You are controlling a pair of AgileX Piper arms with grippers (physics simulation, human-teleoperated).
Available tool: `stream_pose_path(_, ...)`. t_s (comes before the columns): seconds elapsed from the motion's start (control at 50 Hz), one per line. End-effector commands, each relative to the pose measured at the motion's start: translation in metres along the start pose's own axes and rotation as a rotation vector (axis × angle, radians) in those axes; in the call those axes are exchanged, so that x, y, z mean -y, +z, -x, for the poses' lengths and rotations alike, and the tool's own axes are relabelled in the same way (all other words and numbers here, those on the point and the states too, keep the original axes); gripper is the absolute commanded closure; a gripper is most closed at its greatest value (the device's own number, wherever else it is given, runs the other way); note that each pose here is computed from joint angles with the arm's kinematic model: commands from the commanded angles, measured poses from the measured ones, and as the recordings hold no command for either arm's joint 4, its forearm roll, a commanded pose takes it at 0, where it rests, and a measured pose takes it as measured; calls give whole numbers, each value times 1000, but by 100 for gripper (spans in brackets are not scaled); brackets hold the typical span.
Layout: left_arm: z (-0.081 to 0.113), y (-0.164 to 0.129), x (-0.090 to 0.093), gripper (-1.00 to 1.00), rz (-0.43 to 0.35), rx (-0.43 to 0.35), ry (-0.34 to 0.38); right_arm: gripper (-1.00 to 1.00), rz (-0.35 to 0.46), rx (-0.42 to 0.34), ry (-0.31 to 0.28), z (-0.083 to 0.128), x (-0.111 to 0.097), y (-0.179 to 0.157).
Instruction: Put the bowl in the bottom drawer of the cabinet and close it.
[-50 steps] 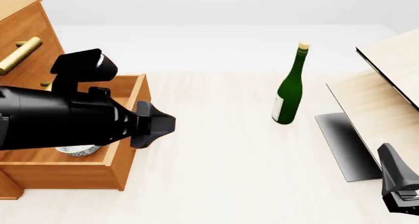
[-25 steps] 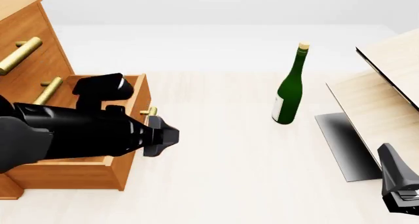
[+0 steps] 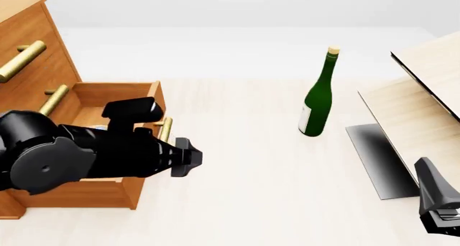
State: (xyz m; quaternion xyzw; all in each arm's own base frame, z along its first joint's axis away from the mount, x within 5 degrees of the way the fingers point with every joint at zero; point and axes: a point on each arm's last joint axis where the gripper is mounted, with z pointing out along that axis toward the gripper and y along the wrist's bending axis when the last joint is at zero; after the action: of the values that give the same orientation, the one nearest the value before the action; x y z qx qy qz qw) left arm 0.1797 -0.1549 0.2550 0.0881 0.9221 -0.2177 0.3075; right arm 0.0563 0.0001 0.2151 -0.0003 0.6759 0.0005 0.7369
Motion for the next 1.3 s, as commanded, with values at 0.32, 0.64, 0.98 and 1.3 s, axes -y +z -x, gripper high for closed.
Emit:
stream_pose_path(0.32, -6, 45, -56, -100, 163, -39, -169, -100, 0, 0, 0, 0, 0, 0)
stream_pose_path(0.64, -9, 58, -82, -100, 230, -54, -218, -100, 0, 0, 0, 0, 0, 0)
stream_pose_path(0.98, -15, 72, -115, -100, 310, -93, -258, -100, 0, 0, 0, 0, 0, 0)
stream_pose_path(1.3, -12, 70, -141, -100, 365, -100, -262, -100, 0, 0, 0, 0, 0, 0)
